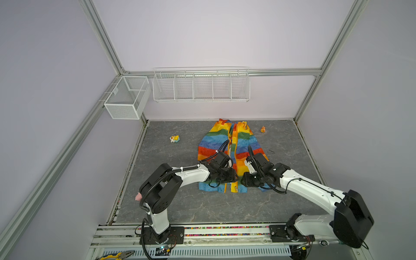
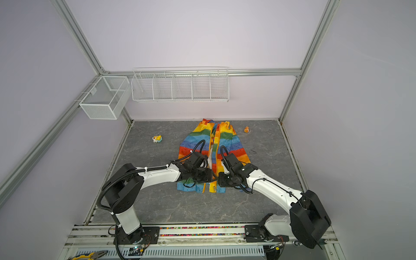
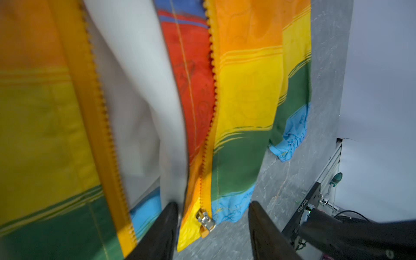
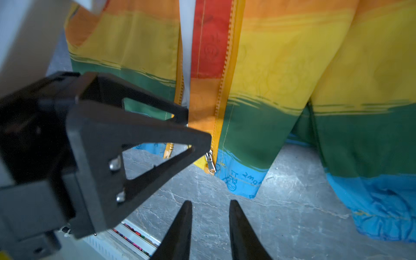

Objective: Zip up the jacket

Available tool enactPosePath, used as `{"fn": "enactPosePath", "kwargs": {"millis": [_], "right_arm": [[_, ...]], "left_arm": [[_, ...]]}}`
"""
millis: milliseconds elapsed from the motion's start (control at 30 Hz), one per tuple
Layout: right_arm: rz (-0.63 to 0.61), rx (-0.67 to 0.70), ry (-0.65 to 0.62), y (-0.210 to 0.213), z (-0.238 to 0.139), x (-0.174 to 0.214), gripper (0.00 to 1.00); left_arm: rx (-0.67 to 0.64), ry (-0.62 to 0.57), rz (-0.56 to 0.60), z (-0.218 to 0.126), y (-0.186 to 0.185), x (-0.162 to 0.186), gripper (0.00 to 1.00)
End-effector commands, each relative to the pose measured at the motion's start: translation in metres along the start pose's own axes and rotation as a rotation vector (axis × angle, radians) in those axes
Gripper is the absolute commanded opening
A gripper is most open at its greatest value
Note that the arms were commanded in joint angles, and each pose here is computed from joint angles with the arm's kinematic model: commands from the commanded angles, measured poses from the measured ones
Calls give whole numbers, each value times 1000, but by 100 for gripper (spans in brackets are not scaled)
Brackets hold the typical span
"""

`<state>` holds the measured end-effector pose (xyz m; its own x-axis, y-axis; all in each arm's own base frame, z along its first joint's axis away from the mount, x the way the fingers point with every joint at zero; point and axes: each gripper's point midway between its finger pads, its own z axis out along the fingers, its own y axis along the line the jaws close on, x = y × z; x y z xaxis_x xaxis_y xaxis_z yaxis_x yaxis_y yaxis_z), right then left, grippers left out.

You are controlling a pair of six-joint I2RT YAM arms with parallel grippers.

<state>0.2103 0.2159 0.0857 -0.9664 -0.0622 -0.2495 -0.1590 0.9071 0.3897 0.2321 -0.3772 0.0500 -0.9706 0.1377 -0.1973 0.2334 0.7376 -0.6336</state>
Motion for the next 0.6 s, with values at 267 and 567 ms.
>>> {"fn": "enactPosePath", "kwargs": {"millis": [267,567], "right_arm": [[38,-38,57,-1,45,18,24],[68,-14,68,-8,60,21,20]], "left_arm": [[27,30,-59,30,9,0,34],[86,30,-72,29,1,2,47]]}}
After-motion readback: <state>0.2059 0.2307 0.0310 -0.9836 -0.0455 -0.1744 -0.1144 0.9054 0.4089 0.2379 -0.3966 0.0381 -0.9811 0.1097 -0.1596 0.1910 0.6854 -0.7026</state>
